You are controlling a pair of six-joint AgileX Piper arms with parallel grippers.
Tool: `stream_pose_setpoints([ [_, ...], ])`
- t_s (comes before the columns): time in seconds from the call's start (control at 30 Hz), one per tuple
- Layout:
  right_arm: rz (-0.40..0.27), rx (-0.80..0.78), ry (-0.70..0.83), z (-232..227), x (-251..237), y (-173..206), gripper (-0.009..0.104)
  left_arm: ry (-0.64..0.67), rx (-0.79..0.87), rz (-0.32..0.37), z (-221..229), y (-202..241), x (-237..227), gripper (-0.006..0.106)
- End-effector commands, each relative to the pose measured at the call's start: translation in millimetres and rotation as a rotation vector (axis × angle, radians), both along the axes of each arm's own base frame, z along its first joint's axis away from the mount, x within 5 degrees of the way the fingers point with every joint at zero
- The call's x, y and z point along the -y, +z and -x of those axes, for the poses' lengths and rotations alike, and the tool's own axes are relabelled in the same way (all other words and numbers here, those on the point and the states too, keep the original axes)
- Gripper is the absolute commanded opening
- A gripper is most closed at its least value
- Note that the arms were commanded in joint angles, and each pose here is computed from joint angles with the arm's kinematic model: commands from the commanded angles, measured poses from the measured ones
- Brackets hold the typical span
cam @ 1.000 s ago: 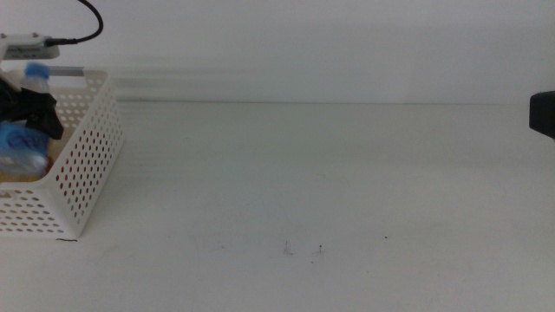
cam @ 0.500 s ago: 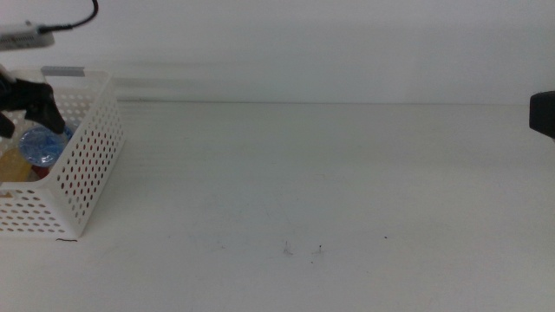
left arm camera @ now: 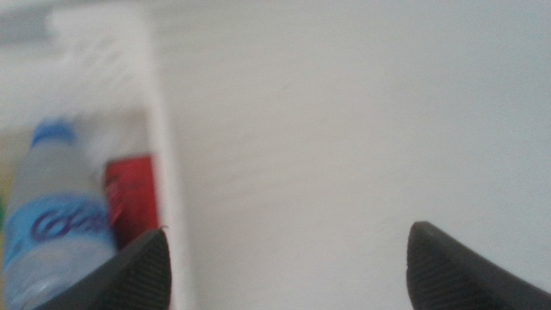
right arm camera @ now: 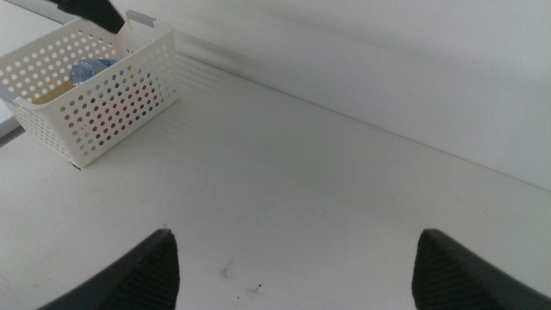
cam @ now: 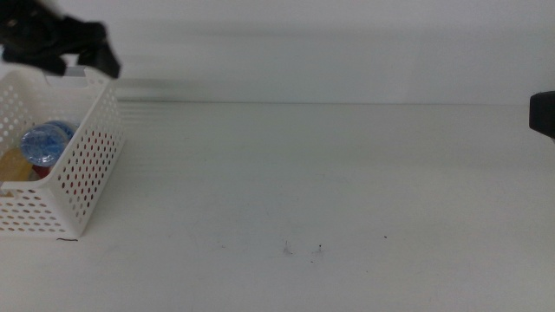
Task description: Use arms to grab the bottles and put them into the dustbin to the left of the table.
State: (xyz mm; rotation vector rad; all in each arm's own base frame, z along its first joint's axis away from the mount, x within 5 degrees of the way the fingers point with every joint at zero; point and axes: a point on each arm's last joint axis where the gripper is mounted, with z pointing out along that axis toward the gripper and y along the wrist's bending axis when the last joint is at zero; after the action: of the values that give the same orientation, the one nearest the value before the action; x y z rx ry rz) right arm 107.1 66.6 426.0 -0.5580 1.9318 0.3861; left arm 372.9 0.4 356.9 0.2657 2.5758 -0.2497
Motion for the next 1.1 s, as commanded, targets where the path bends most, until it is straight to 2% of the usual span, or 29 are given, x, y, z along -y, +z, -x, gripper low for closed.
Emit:
stream_pose_setpoints([
  [0.0, -0.006, 0.017, -0.011, 0.2, 1.7, 3.3, 0.09, -0.037, 0.073, -0.004, 10.0, 20.1, 22.0, 0.094],
  [0.17, -0.006, 0.017, -0.011, 0.2, 1.7, 3.3, 0.09, -0.158, 0.159, 0.01, 32.6, 45.3, 69.0, 0.094],
  [0.47, -0.006, 0.017, -0.011, 0.2, 1.7, 3.3, 0.09, -0.249, 0.179, 0.077, 66.4, 61.8, 117.6, 0.094],
  [0.7, -0.006, 0.017, -0.011, 0.2, 1.7, 3.3, 0.09, -0.263, 0.259, 0.105, 73.2, 71.9, 125.9, 0.094],
  [1.07, -0.006, 0.017, -0.011, 0.2, 1.7, 3.3, 0.09, -0.262, 0.321, 0.103, 81.9, 84.7, 121.8, 0.094],
])
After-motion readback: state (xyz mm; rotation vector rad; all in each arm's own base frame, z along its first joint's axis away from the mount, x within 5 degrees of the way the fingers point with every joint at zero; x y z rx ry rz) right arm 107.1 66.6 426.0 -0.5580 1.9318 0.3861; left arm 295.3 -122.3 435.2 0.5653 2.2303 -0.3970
